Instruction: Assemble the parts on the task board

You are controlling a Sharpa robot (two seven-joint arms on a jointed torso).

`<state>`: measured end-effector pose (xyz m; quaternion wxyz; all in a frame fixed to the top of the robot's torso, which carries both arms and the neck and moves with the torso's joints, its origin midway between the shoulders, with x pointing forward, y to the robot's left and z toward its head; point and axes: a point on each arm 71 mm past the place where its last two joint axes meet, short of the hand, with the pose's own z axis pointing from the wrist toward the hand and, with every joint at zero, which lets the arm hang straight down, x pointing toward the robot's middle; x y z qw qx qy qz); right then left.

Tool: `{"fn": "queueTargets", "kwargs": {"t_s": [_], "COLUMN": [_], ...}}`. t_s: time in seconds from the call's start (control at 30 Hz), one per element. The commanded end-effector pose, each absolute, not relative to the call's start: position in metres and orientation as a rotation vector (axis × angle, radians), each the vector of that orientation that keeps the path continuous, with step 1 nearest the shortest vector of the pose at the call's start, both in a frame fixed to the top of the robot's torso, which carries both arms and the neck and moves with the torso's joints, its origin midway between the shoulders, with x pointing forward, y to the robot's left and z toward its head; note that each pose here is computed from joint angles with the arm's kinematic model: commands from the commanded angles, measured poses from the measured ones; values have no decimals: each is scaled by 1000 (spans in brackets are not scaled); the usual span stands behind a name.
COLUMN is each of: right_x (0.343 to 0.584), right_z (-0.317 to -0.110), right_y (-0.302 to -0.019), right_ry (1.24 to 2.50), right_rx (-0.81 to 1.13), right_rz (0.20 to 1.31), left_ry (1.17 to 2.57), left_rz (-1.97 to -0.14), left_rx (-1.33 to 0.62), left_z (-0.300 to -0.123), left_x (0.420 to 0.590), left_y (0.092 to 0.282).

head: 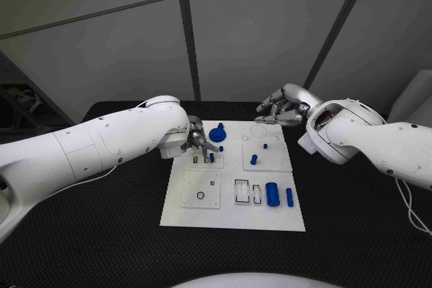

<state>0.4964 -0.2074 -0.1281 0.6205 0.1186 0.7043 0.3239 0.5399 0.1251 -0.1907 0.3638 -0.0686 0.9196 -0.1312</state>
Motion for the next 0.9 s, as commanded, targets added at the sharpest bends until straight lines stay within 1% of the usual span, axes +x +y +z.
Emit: {"fn": "queueTargets", "kwargs": {"t_s": [0.03,0.9], "right_x": [497,497], "right_z": [-127,-127], "right_y": [-206,-199], "right_ry": [1617,1625], "right_rx": [262,244], "right_rz": [746,755], "left_ry": [2379,2405], "left_rz": [-322,-343], "left_rx": [-155,-114], "left_z": [-190,-192], "left_x": [540,541], "left_y": [124,116]}}
